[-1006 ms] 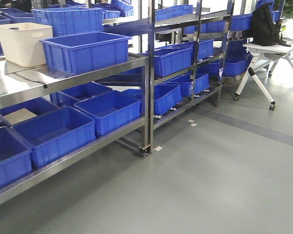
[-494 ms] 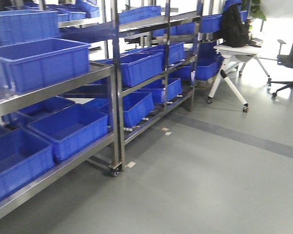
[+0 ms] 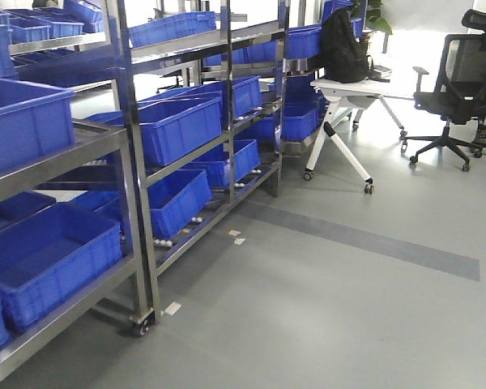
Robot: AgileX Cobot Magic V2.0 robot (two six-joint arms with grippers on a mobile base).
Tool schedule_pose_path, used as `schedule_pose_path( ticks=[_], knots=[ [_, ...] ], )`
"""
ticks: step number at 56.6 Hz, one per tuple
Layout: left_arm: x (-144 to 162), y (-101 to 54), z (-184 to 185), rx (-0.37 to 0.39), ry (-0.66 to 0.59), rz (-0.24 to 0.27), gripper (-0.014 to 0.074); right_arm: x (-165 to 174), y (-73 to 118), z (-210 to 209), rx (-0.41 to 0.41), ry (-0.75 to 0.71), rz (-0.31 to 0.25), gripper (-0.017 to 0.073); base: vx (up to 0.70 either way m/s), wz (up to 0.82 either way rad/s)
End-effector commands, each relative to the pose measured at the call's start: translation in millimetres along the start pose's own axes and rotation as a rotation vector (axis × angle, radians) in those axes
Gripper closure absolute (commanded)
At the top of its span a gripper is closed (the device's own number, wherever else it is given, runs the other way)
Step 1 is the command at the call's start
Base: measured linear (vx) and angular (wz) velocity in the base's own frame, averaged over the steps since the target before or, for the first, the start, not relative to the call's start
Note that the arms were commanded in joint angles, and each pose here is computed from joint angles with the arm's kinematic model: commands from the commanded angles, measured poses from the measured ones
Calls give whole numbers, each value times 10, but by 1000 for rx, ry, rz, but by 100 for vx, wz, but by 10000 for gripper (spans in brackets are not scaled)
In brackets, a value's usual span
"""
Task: Pick red and yellow blocks into blue bin
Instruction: 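Drive the base along the shelves to the large blue bin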
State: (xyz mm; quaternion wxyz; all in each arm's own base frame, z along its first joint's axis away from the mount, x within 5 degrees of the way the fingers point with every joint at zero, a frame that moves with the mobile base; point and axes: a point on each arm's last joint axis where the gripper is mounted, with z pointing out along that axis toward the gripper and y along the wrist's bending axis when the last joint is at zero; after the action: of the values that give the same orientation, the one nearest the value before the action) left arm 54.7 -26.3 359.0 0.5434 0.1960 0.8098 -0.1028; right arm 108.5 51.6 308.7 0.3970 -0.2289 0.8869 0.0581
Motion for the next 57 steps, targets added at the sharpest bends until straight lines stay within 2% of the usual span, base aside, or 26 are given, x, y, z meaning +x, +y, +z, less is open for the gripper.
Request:
schedule_pose_path(
  ticks=[1, 57],
  knots=[
    [-136, 5, -36, -3, -97, -6, 291, -130, -18, -62, 12, -93, -13, 349, 45, -11],
    [-136, 5, -36, -3, -97, -6, 291, -130, -18, -62, 12, -92, -13, 349, 42, -10]
  ],
)
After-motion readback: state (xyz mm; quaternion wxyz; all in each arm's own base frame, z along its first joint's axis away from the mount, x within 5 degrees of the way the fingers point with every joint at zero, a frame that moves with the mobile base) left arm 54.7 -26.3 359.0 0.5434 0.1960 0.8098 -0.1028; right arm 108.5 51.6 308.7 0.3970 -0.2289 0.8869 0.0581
